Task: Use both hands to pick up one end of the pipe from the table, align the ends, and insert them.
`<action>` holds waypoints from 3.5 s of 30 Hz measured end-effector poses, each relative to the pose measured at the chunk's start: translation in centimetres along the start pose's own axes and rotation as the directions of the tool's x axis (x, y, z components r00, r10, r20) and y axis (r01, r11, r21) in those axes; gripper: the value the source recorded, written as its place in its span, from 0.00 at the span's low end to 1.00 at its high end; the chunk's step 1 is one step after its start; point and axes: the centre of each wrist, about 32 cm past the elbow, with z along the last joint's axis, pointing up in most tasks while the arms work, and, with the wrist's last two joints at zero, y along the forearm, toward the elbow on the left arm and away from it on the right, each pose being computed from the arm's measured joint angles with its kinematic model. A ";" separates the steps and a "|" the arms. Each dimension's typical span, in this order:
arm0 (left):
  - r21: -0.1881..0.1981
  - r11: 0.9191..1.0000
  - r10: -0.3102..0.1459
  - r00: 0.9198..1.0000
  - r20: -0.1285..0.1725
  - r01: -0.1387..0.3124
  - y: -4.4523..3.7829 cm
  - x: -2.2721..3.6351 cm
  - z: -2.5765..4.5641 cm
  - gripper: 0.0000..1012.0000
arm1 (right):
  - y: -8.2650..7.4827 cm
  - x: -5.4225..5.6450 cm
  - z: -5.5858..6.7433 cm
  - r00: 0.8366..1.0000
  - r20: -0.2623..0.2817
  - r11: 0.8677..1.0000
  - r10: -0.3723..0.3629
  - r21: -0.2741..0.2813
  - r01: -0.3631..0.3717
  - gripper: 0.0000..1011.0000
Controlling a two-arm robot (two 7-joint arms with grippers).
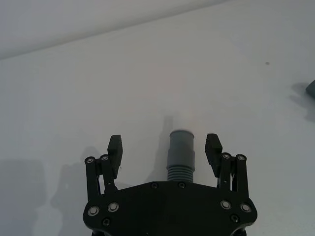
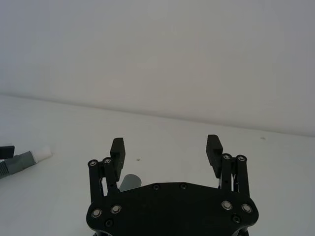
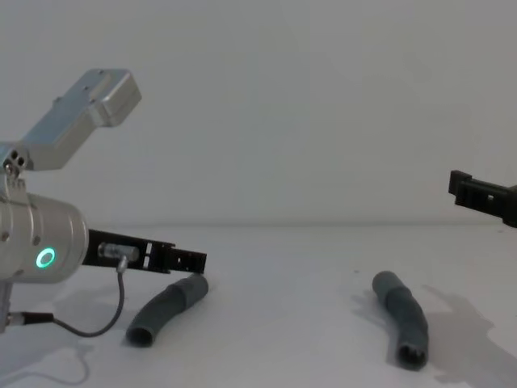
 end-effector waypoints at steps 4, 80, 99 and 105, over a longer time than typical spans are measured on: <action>0.009 1.000 -0.001 1.000 -0.002 0.001 -0.24 0.04 -0.21 0.99 | 0.0 0.0 0.0 1.000 0.000 1.000 0.000 0.000 0.000 0.99; 0.065 0.998 -0.024 1.000 0.002 0.024 -1.50 -0.14 -1.66 0.99 | 0.0 0.0 0.0 1.000 0.000 1.000 0.000 0.000 0.000 0.99; 0.064 0.998 -0.024 1.000 0.002 0.024 -1.52 -0.16 -1.66 0.56 | 0.0 0.0 0.0 1.000 0.000 1.000 0.000 0.000 0.000 0.99; 0.064 0.998 -0.024 1.000 0.002 0.023 -1.51 -0.15 -1.66 0.39 | 0.0 0.0 0.0 1.000 0.000 1.000 0.000 0.000 0.000 0.99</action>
